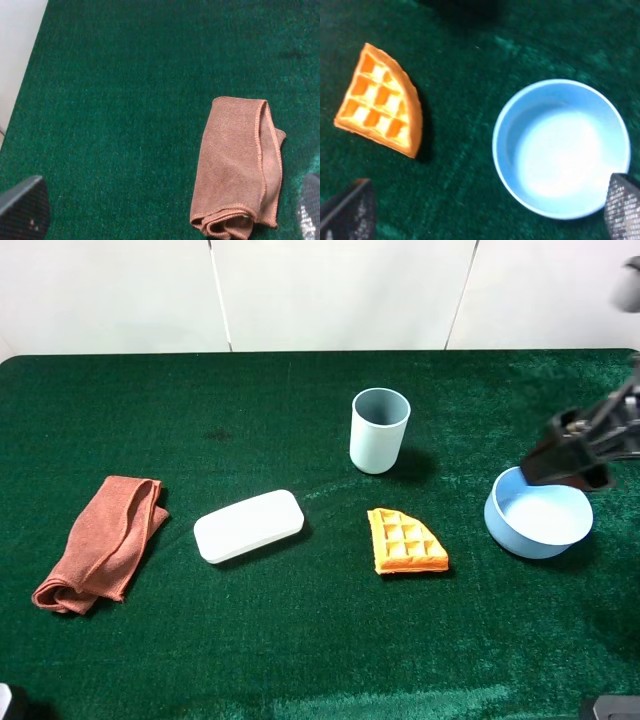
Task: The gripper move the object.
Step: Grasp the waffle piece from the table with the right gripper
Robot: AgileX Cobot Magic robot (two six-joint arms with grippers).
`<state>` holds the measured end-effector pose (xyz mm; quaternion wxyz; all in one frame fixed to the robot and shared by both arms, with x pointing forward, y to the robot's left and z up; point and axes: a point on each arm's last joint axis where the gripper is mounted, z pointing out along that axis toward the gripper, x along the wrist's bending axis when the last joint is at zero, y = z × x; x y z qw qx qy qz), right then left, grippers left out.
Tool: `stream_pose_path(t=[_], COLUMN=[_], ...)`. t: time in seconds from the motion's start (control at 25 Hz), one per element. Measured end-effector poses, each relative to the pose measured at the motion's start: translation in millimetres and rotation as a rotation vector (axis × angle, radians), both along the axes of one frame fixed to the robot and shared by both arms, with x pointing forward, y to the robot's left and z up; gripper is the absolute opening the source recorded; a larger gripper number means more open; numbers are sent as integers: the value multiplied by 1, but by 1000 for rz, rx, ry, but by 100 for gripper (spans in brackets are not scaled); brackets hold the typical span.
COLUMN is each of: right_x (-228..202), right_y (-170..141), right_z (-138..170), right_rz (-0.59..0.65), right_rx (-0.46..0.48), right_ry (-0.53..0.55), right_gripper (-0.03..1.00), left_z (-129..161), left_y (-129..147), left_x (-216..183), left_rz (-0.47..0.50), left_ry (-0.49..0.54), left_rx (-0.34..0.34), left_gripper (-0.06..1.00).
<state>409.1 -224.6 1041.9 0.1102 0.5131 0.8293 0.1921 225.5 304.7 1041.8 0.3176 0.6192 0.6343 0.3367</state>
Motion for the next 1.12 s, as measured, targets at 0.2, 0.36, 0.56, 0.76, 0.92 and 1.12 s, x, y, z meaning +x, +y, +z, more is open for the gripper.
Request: stream_pose_path(t=[0.2,0.36,0.56,0.76,0.92,1.12], right_x=[7,9,10,11,12,18], right_y=[26,47,69,89,102,123], right_z=[-12,-22,-36,-52,-65,-73], right_rz=[76,133,186,231,252,276], right_rx=[11,20,23,30,25,21], right_ry=[4,7,22,39,65,96], right_gripper=[69,69,69,69,69,69], left_z=[0,0,0,0,0,0], left_y=[0,0,0,0,0,0], left_x=[0,0,0,0,0,0], left_rz=[0,0,0,0,0,0], left_ry=[0,0,0,0,0,0], left_rx=[0,0,0,0,0,0], left_gripper=[99,99,99,99,99,99])
